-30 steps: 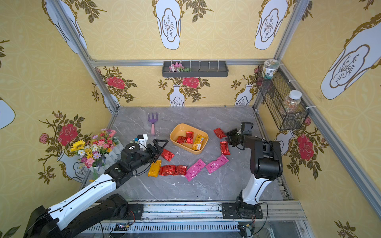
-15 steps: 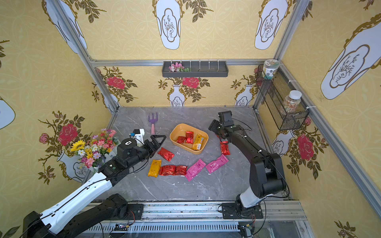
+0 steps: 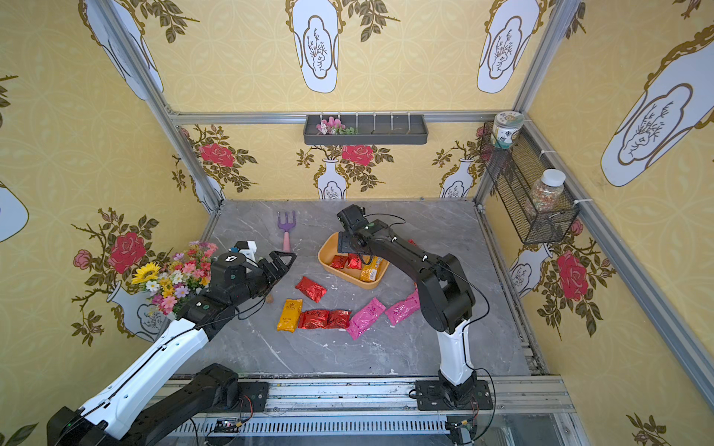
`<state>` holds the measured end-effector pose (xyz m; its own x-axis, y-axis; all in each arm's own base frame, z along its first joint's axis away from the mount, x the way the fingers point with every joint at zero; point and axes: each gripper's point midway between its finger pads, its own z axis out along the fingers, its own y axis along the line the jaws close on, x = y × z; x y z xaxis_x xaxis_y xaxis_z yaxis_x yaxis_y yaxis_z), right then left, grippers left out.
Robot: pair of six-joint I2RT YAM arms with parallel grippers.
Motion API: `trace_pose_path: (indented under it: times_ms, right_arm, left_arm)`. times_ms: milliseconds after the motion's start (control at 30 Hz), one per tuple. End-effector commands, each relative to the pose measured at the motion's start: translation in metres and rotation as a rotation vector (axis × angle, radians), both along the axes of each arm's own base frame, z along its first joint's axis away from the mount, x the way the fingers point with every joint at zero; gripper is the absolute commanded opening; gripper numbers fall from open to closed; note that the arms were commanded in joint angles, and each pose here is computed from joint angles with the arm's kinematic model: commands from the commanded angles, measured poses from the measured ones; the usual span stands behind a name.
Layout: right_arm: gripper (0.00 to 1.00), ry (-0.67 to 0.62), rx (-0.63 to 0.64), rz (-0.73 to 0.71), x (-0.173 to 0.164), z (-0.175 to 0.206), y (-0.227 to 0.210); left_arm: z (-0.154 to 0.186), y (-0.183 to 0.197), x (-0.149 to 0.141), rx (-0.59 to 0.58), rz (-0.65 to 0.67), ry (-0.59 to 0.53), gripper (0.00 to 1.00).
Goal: Take the tea bags out of the storage box
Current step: Pick up the tea bag from the storage box.
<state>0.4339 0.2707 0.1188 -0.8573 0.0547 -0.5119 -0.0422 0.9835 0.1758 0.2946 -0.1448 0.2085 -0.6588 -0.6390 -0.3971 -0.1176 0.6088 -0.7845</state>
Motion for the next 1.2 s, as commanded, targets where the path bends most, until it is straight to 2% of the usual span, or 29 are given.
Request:
trace_pose_path:
  times_ms: [0, 133, 300, 833, 1167]
  right_arm:
    - [0.84, 0.039, -0.033, -0.03, 0.001, -0.014, -0.001]
    - [0.82, 0.076, -0.08, -0.039, 0.008, -0.031, 0.002]
    - [0.78, 0.095, -0.095, -0.056, 0.012, -0.046, 0.003]
    - [0.73, 0.135, -0.111, -0.082, 0.018, -0.077, -0.005]
    - [0.64, 0.152, -0.103, -0.076, 0.024, -0.087, -0.002]
  left_arm:
    - [-0.005, -0.006, 0.005, -0.009, -0.077, 0.019, 1.0]
    - [-0.015, -0.009, 0.021, -0.016, -0.109, 0.062, 1.0]
    - [-0.014, -0.014, 0.029, -0.03, -0.13, 0.055, 1.0]
    - [-0.034, -0.013, 0.008, -0.084, -0.129, 0.068, 1.0]
    - [-0.033, -0.012, 0.004, -0.094, -0.128, 0.065, 1.0]
